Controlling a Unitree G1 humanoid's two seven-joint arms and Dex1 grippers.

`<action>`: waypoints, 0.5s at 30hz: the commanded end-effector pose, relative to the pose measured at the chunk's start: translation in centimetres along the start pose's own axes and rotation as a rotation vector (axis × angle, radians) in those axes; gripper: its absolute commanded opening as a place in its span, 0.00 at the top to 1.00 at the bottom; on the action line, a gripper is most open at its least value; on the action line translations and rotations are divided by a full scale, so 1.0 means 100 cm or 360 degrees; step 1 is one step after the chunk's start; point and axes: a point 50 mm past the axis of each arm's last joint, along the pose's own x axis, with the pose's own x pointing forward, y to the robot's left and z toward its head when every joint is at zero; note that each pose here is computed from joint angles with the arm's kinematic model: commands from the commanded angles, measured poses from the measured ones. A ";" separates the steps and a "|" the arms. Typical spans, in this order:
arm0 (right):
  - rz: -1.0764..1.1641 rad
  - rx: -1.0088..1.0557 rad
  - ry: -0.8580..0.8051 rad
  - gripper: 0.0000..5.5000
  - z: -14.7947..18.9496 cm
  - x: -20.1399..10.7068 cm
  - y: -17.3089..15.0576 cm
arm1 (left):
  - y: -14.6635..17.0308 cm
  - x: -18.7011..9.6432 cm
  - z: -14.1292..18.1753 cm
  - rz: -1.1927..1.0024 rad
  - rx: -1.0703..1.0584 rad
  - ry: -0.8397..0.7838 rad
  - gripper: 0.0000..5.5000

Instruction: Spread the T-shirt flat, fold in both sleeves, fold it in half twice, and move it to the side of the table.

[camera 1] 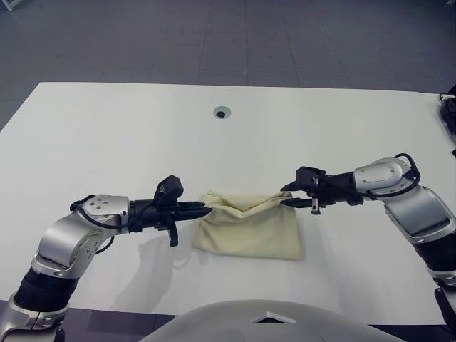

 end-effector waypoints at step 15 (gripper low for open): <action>-0.0315 0.0001 0.0072 0.11 -0.018 0.008 -0.011 | 0.043 0.018 -0.016 0.0558 0.0027 0.0021 1.00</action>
